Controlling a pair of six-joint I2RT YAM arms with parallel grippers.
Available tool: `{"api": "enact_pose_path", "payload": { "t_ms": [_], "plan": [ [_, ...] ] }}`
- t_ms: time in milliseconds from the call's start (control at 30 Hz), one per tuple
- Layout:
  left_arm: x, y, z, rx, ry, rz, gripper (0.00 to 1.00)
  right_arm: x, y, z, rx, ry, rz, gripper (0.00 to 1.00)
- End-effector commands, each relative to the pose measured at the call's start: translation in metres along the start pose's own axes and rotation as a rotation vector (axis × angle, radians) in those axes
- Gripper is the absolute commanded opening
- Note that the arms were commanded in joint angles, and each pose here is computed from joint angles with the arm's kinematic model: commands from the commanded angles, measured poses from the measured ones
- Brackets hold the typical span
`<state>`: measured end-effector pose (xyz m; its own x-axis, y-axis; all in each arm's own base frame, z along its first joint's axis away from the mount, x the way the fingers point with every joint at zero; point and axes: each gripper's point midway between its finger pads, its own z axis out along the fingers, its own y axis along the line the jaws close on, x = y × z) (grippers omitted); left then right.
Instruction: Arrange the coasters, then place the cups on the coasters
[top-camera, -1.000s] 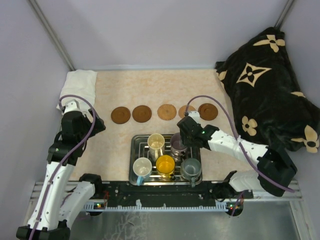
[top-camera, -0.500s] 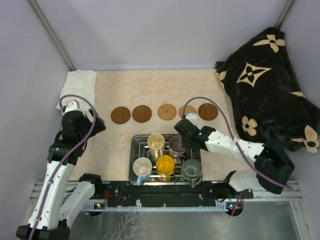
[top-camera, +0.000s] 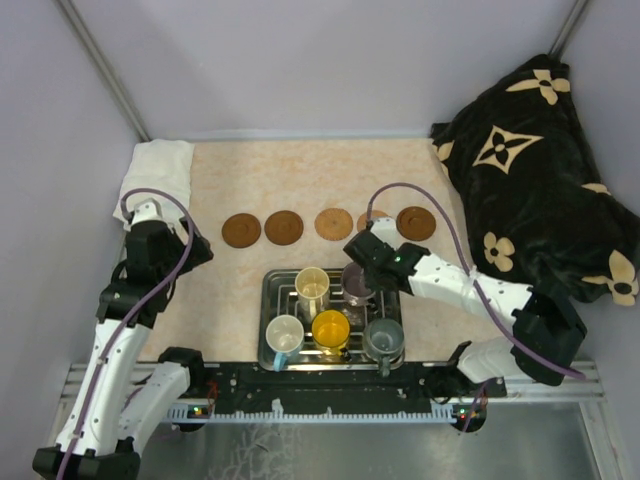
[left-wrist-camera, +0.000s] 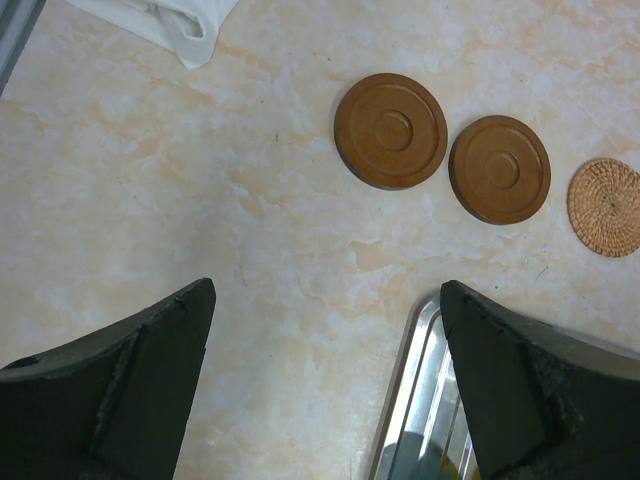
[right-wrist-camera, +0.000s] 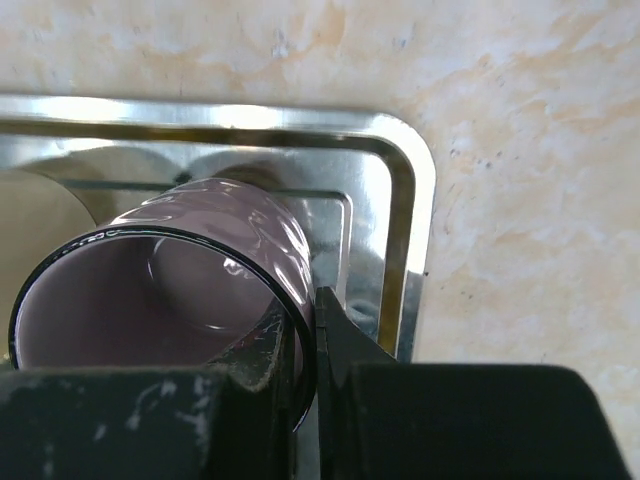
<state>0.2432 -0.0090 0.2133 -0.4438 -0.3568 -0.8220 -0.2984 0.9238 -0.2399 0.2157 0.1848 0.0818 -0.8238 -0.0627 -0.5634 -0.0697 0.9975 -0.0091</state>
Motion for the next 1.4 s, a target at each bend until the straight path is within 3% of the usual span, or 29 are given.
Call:
{"api": "enact_pose_path", "payload": {
  "t_ms": [0, 167, 400, 767, 1367],
  "plan": [
    [-0.001, -0.004, 0.004, 0.018, -0.006, 0.002, 1.0, -0.064, 0.006, -0.032, 0.025, -0.194, 0.12, 0.0],
    [0.001, -0.006, 0.008, 0.028, 0.003, 0.01, 1.0, -0.096, -0.01, -0.046, 0.125, -0.304, 0.214, 0.0],
    [0.005, -0.008, 0.011, 0.037, 0.02, 0.027, 1.0, -0.135, -0.024, -0.028, 0.143, -0.304, 0.268, 0.0],
    [0.011, -0.013, 0.019, 0.055, 0.033, 0.005, 1.0, -0.213, -0.116, -0.007, 0.178, -0.293, 0.268, 0.0],
    [0.008, -0.017, 0.032, 0.047, 0.041, 0.014, 1.0, -0.234, -0.154, 0.053, 0.195, -0.233, 0.291, 0.0]
  ]
}}
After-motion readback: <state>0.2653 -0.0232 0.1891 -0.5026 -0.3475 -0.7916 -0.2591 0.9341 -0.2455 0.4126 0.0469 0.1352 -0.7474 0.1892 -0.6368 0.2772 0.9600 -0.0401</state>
